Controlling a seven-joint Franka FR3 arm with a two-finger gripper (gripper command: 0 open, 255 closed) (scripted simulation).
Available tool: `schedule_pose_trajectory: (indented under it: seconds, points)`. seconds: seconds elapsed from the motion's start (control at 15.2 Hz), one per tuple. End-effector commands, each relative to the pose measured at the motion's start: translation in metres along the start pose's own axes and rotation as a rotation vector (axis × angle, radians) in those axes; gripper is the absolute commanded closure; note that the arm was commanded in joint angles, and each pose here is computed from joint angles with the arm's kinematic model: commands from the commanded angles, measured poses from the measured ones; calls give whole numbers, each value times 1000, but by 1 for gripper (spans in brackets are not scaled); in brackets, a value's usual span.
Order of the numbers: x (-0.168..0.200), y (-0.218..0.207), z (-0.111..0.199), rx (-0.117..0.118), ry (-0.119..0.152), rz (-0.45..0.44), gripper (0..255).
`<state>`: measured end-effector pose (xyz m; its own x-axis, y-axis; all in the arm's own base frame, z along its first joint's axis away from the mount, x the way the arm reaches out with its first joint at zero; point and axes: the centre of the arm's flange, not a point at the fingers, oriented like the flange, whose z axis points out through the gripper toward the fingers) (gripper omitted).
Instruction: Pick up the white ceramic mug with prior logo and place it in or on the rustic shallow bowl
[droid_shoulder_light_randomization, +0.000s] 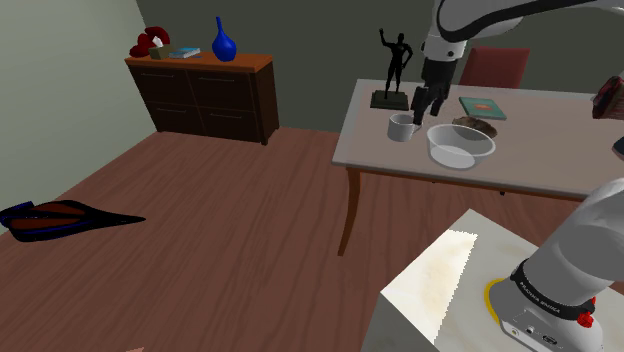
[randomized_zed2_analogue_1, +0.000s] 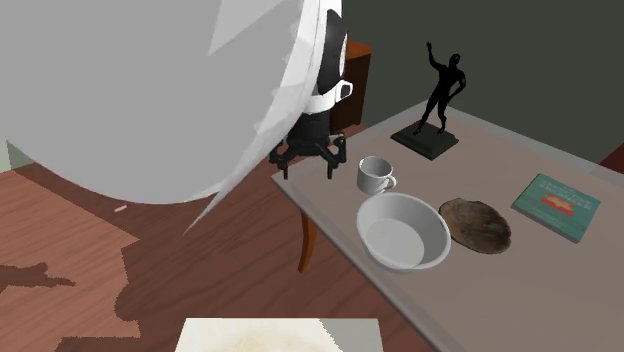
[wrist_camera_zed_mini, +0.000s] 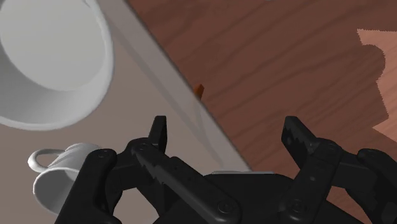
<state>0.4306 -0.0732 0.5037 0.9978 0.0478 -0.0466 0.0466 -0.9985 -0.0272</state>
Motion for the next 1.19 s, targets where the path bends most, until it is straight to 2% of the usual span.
schedule_pose_trajectory:
  seconds: [0.0, 1.12]
  points:
    - [19, 11, 14, -8, 3, 5, 0]
    - [170, 140, 103, -69, 20, 50, 0]
